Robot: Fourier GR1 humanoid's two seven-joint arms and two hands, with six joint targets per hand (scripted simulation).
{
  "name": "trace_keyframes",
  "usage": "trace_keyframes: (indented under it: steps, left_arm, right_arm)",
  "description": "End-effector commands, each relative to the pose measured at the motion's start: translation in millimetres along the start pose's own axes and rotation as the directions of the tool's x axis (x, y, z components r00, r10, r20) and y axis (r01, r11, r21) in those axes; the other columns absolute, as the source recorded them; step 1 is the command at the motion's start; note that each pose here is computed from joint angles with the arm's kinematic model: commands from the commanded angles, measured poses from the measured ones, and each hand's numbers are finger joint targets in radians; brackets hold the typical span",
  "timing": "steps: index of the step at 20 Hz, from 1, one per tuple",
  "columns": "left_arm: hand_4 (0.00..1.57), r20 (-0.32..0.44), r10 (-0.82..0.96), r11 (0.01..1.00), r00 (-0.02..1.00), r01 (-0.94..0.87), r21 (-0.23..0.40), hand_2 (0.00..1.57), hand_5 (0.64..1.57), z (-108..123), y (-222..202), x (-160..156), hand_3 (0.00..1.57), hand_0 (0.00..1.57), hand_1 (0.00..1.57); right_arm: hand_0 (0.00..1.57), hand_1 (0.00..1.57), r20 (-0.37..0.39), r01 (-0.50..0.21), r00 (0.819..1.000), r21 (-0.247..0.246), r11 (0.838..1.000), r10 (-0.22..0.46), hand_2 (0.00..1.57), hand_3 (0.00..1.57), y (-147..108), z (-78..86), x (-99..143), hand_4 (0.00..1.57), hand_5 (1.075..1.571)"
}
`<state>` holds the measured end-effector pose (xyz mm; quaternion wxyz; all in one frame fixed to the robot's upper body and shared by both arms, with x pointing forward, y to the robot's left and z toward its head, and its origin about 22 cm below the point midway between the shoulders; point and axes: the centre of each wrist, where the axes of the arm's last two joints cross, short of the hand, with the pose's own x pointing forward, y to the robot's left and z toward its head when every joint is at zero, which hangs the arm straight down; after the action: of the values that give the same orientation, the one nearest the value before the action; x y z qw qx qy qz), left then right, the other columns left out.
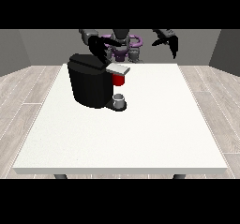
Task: Insert the coffee pod into the coffee machine and close the lid
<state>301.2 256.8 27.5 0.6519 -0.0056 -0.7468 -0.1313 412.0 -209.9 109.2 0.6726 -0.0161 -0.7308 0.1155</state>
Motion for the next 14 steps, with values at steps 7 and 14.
trace_keyframes:
  steps: [7,14]
  left_arm:
    - [0.41,0.027,-0.007,0.999,1.000,0.007,-0.031,0.00,1.571,-8,-7,15,0.00,0.00,0.00]
    - [0.33,0.037,-0.025,0.999,0.999,0.026,-0.028,0.00,1.571,-8,-7,6,0.00,0.00,0.00]
  right_arm:
    - [0.00,0.00,0.083,-0.065,0.995,0.027,0.998,0.062,0.00,0.00,47,-20.1,30,0.00,1.571]
    - [0.00,0.00,0.158,-0.193,0.970,0.059,0.979,0.182,0.00,0.00,78,-33.7,82,0.08,1.571]
